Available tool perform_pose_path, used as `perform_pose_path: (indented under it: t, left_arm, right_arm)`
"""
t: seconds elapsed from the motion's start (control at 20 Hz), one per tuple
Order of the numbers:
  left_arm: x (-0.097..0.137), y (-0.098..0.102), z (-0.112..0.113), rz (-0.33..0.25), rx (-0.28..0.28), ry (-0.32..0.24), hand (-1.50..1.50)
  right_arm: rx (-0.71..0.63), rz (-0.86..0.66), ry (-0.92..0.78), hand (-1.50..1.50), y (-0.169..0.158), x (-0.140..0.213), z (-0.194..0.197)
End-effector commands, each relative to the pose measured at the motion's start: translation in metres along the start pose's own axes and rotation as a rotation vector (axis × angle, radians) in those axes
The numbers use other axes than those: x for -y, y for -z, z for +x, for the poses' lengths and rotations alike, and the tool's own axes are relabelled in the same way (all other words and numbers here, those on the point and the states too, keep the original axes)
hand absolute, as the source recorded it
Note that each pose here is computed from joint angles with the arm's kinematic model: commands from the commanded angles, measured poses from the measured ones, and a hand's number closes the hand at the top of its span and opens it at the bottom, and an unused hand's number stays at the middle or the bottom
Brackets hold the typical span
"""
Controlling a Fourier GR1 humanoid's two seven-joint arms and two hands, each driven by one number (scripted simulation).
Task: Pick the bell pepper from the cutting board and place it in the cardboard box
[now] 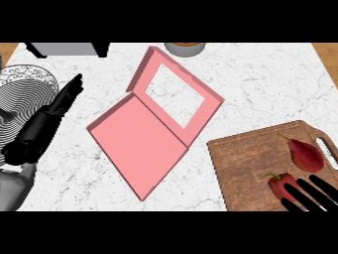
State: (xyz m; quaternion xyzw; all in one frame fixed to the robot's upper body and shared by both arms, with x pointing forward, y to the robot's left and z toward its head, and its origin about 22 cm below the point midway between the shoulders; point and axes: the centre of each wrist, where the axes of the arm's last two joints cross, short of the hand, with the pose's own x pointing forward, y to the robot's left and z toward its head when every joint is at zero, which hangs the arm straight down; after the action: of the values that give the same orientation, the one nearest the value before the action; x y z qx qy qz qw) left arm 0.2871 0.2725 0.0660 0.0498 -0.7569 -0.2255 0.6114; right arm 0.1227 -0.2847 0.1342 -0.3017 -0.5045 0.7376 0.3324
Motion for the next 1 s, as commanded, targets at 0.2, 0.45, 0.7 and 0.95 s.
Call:
perform_pose_path:
  t: [0.2, 0.45, 0.7, 0.95]
  left_arm:
    - [0.014, -0.007, 0.014, -0.023, 0.005, -0.005, 0.0]
    - [-0.003, 0.007, -0.011, -0.005, 0.006, -0.005, 0.0]
    - [0.007, -0.016, -0.002, -0.015, 0.007, 0.0, 0.0]
    - [-0.006, 0.002, -0.008, 0.01, 0.006, -0.008, 0.0]
  right_arm:
    - [-0.086, 0.018, -0.13, -1.5, 0.007, -0.018, 0.03]
    - [-0.104, -0.014, -0.137, -1.5, 0.035, -0.027, 0.032]
    - [-0.107, -0.013, -0.168, -1.5, 0.032, -0.039, 0.035]
    - [-0.157, 0.015, -0.188, -1.5, 0.046, -0.063, 0.037]
